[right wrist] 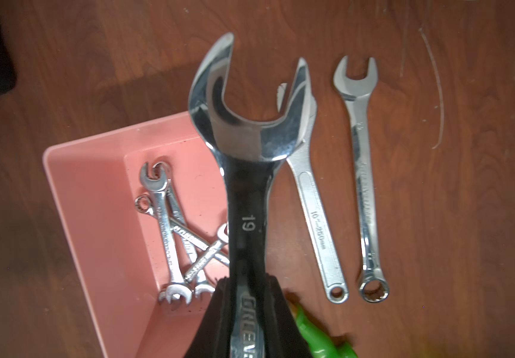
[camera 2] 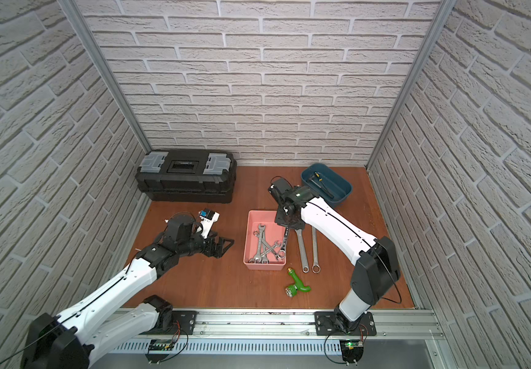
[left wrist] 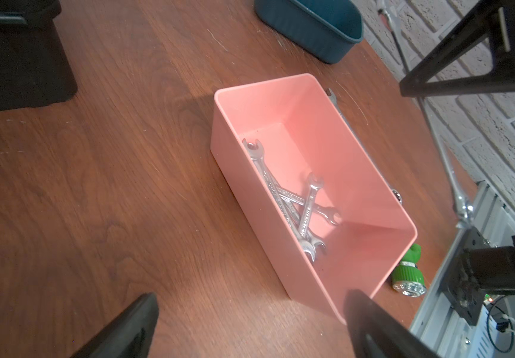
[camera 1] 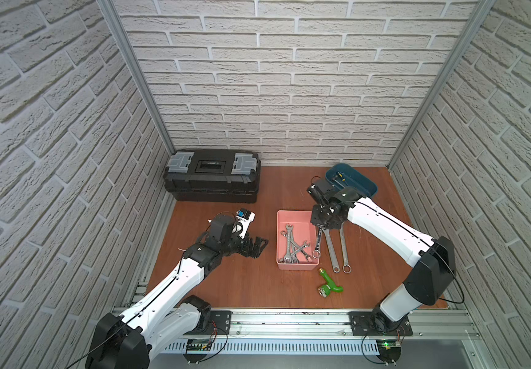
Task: Take out the wrench from the storage box
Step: Place the wrench at the center of the board.
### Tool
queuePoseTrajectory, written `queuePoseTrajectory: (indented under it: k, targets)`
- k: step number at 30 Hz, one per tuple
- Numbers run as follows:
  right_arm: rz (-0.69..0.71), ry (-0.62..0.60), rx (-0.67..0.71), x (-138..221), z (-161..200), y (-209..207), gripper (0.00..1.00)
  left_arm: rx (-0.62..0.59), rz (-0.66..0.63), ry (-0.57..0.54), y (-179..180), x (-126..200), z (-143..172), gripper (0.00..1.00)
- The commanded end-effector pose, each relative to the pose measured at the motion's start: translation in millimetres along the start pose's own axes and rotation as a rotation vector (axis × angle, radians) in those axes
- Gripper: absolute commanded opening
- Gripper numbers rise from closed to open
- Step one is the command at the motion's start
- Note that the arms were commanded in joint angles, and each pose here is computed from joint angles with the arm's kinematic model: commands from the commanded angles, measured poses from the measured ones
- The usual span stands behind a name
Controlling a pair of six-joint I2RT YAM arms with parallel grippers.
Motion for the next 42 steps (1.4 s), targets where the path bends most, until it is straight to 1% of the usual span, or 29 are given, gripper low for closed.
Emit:
queuePoseTrajectory:
  k: [1,7,11,19,22,25,29,37,40,42]
  targets:
    - [0.025,0.010,0.111,9,-4,-28,0.02,-0.013,0.010,-0.075,-2,3,-24,0.98]
    - [0.076,0.071,0.215,-7,-13,-68,0.02,-0.015,0.038,-0.095,-5,-3,-34,0.98]
    - [0.092,0.114,0.241,-25,-16,-90,0.02,-0.022,0.060,-0.096,-8,-9,-39,0.98]
    - [0.112,0.193,0.212,-71,-20,-126,0.02,-0.028,0.098,-0.101,-17,-21,-47,0.98]
    - [0.133,0.207,0.207,-86,-24,-135,0.02,-0.030,0.109,-0.102,-20,-25,-47,0.98]
    - [0.120,0.222,0.171,-101,-29,-142,0.02,-0.030,0.111,-0.099,-20,-28,-47,0.98]
    - [0.105,0.258,0.159,-123,-30,-146,0.02,-0.031,0.115,-0.097,-21,-31,-48,0.98]
    - [0.131,0.283,0.195,-148,-32,-149,0.02,-0.036,0.106,-0.088,-20,-31,-46,0.98]
    - [0.136,0.293,0.195,-155,-31,-151,0.06,-0.037,0.107,-0.083,-21,-31,-45,0.98]
    - [0.136,0.296,0.200,-156,-31,-150,0.12,-0.036,0.105,-0.081,-21,-30,-44,0.98]
Point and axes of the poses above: each gripper's point midway between its finger pads, its own x axis back along the fingers, its own y axis along the line the jaws close on, z = x × y, the point moved 4 cm from there along x, back along the fingers, and after that the axes turned 11 degrees about -x, right-handed, at the moved point
